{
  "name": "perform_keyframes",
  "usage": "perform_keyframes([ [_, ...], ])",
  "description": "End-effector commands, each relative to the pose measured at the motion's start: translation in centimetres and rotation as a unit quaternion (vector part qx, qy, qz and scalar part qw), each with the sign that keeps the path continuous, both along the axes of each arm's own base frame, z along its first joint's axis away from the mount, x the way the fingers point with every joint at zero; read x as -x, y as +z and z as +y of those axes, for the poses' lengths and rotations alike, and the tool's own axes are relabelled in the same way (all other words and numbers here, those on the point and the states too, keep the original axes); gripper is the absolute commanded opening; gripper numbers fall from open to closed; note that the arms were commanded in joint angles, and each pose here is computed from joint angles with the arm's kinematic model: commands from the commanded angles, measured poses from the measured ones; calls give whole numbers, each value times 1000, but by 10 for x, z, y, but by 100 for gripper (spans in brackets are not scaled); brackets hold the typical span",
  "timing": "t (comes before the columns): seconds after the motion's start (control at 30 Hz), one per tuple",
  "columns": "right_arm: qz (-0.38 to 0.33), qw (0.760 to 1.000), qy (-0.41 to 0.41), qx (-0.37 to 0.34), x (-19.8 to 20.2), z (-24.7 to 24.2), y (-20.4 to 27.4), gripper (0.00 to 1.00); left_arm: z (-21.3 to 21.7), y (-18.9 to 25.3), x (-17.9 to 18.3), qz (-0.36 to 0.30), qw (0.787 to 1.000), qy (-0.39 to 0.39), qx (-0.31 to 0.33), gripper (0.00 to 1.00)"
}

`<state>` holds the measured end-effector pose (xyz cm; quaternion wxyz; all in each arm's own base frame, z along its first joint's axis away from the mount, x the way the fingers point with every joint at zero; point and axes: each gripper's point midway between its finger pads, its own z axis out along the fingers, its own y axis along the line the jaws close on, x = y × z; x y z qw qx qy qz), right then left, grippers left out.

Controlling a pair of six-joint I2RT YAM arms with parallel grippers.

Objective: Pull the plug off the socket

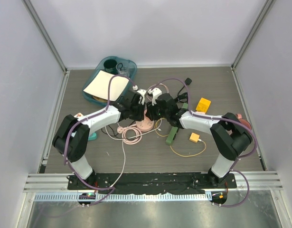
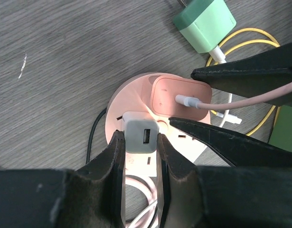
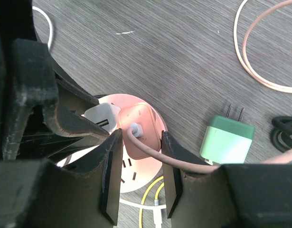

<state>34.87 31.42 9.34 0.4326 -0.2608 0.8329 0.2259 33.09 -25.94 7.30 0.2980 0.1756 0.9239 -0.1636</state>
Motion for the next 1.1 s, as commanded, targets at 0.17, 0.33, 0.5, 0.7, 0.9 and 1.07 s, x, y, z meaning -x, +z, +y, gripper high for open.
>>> perform_keyframes([
  [0.17, -81, 965, -20, -247, -28, 14, 131, 1, 21, -42, 1, 15, 997, 28, -70, 0],
  [0.33, -72, 972, 1, -224, -18, 26, 119, 1, 20, -45, 2, 20, 997, 27, -70, 0],
  [0.5, -113, 973, -17, -198, -17, 22, 140, 1, 20, -49, 2, 26, 997, 27, -75, 0],
  [0.7, -117, 982, 3, -150, -14, 17, 133, 4, 19, -47, 1, 25, 997, 25, -75, 0],
  [0.9, -102, 989, 31, -103, -9, 15, 104, 43, 17, -40, 1, 21, 997, 18, -69, 0],
  [1.07, -79, 991, 41, -99, -7, 8, 81, 44, 12, -34, 4, 17, 998, 3, -54, 0],
])
